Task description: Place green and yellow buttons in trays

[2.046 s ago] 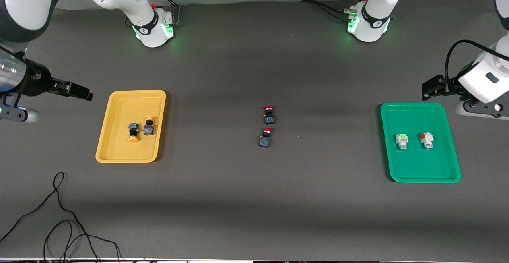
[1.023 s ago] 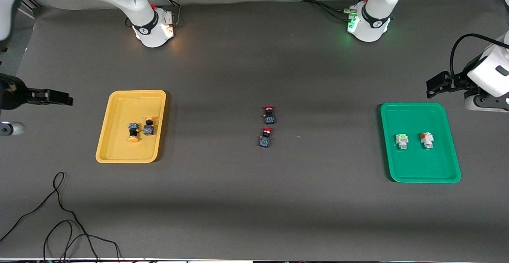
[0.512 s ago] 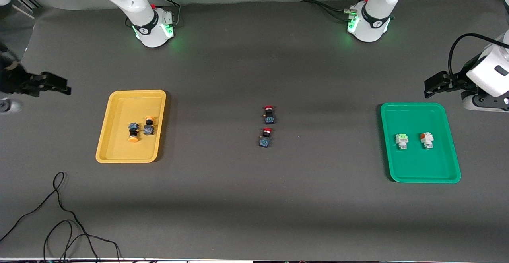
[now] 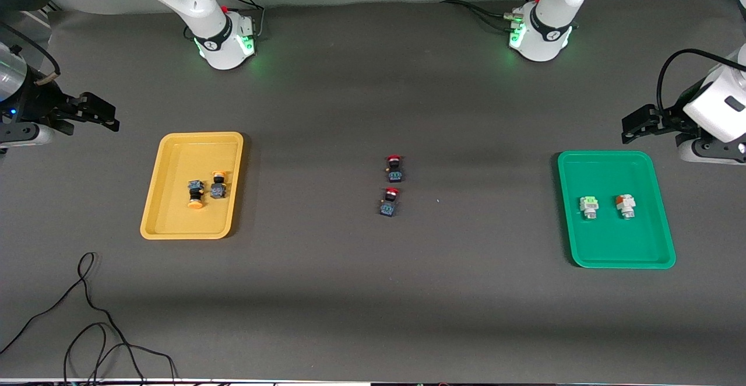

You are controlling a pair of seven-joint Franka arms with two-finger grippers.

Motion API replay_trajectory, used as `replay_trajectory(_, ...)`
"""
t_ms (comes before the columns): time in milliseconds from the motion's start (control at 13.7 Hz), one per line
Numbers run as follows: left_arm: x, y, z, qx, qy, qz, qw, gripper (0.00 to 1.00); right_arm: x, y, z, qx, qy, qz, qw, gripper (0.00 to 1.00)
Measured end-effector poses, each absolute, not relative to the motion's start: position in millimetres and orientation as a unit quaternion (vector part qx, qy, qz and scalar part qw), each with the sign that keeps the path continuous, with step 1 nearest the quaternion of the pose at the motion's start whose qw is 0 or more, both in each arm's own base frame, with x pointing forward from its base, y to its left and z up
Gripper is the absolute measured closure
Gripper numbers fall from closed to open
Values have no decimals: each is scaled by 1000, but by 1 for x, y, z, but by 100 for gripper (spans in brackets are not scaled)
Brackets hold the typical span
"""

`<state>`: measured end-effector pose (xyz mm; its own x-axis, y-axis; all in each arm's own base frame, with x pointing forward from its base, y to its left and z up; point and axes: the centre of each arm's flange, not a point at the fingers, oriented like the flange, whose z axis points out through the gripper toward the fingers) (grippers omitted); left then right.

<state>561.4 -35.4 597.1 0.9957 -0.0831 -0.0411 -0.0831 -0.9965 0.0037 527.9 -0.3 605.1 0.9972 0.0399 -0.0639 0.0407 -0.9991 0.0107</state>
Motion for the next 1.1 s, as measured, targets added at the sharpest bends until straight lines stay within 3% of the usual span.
replay_trajectory(1096, 561, -35, 597, 999, -41, -21, 1, 1, 529, 3, 600, 999, 24, -37, 6, 3)
